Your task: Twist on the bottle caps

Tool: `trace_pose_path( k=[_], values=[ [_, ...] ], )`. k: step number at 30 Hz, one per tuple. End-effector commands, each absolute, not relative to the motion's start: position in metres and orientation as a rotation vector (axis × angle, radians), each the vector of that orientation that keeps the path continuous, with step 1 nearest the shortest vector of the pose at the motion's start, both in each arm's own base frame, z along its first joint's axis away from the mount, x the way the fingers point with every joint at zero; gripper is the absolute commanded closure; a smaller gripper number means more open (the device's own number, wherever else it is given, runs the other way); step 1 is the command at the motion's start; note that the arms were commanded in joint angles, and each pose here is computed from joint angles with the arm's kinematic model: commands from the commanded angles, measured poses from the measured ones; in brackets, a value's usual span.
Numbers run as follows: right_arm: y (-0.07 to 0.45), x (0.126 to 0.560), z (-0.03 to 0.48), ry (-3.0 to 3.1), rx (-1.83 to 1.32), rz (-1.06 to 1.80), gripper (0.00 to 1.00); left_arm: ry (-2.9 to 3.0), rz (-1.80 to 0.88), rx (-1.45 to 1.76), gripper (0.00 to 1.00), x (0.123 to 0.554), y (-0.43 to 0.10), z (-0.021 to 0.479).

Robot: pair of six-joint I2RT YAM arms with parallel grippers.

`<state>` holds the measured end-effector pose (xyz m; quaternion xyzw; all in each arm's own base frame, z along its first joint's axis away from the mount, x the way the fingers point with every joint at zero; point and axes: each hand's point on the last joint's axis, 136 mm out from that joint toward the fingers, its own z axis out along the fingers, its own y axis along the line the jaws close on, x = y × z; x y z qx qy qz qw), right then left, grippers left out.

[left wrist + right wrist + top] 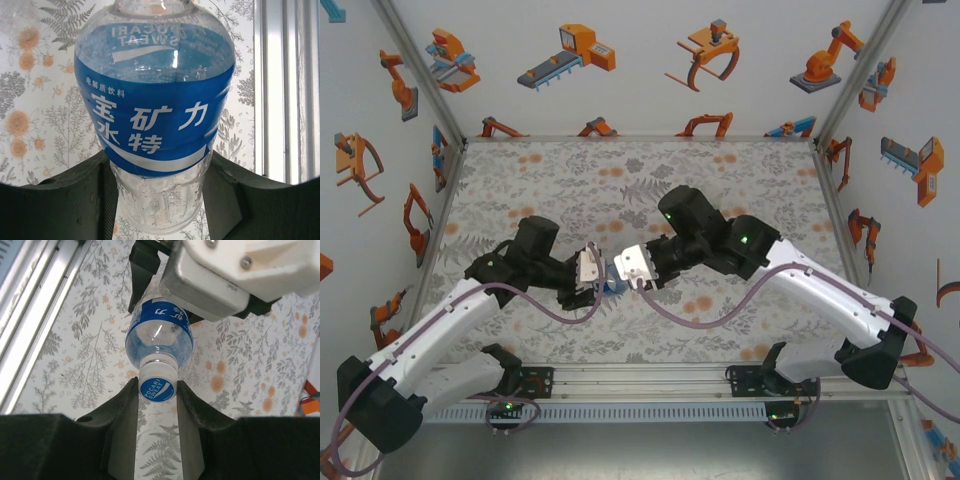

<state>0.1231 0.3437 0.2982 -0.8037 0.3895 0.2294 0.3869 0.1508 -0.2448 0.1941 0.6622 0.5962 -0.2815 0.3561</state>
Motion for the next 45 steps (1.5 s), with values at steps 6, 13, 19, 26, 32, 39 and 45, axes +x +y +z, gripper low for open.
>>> trace_pose_path(
  k=[6,13,19,26,32,39,45],
  values=[
    [0.347,0.114,0.288,0.861,-2.122,0.511,1.00,1.406,-0.819,1.704,1.00,0.144,-0.258,0.228],
    [0.354,0.123,0.293,1.222,-1.862,0.679,1.00,1.389,-0.753,1.680,1.00,0.149,-0.256,0.230],
    [0.357,0.138,0.285,1.671,-1.458,0.903,1.00,1.392,-0.670,1.633,1.00,0.159,-0.252,0.233],
    [0.360,0.156,0.290,2.087,-0.834,1.190,1.00,1.383,-0.602,1.586,1.00,0.167,-0.249,0.236],
    [0.353,0.174,0.259,2.406,-0.219,1.350,1.00,1.368,-0.564,1.543,1.00,0.171,-0.247,0.243],
    [0.338,0.188,0.223,2.586,0.155,1.333,0.88,1.382,-0.516,1.499,1.00,0.179,-0.243,0.245],
    [0.343,0.201,0.248,2.469,-0.047,1.341,0.67,1.385,-0.526,1.510,1.00,0.179,-0.245,0.242]
  ],
)
